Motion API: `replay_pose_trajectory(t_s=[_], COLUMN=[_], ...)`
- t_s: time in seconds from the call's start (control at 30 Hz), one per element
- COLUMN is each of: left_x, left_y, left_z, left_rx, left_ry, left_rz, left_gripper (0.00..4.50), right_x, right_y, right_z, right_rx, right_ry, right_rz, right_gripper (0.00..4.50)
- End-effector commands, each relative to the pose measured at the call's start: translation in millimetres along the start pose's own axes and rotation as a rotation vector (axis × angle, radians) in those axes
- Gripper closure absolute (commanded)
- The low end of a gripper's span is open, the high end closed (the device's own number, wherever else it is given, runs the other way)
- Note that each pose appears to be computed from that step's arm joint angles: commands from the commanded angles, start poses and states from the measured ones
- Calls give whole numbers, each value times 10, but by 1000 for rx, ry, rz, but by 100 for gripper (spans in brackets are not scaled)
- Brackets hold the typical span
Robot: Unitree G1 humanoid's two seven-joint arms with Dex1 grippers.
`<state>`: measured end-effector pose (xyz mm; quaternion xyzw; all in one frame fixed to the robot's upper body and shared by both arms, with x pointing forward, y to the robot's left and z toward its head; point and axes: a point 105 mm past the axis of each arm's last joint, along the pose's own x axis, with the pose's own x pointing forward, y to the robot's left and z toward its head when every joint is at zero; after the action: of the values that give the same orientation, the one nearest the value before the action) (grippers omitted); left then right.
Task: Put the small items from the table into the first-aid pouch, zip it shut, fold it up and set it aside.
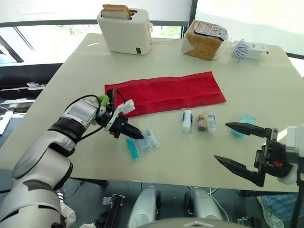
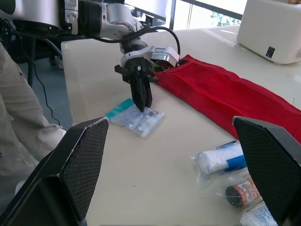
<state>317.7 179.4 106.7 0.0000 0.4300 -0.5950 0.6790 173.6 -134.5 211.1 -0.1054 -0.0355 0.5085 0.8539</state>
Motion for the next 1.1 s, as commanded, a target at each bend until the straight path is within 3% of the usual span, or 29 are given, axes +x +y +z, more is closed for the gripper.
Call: replay_pose_trajectory(t_s=[0.03,0.13,0.2,0.43,0.57,0.83,0.97,1.0,1.1], left_x=[-51,-116,-193,-173,-43,104,112,114,119], left_y=[-167,-234,-263,-358,-388,-503,-544,-549,-567], left_z=[55,141,326,643,726,728,740,738,752], left_rx=[-52,-108,-133,-185,-187,-146,-132,-132,-130], left_ry=[-87,-195,-339,-663,-774,-810,-824,-824,-832], left_rz=[-87,-80,-23,342,508,591,579,576,565], left_gripper=[448,448,448,448,448,448,450,450,450], right_x=[48,132,278,838,1179,1599,1667,1680,1716], right_y=[39,51,18,-168,-276,-390,-435,-448,-467], right_z=[85,76,5,-435,-501,-419,-415,-409,-418], right_rx=[-26,20,92,422,595,700,718,723,729], right_ry=[-39,-71,-89,7,7,8,9,6,13], right_rz=[4,-10,-68,-264,-277,-227,-233,-237,-253], right_gripper=[0,0,0,0,0,0,191,210,210])
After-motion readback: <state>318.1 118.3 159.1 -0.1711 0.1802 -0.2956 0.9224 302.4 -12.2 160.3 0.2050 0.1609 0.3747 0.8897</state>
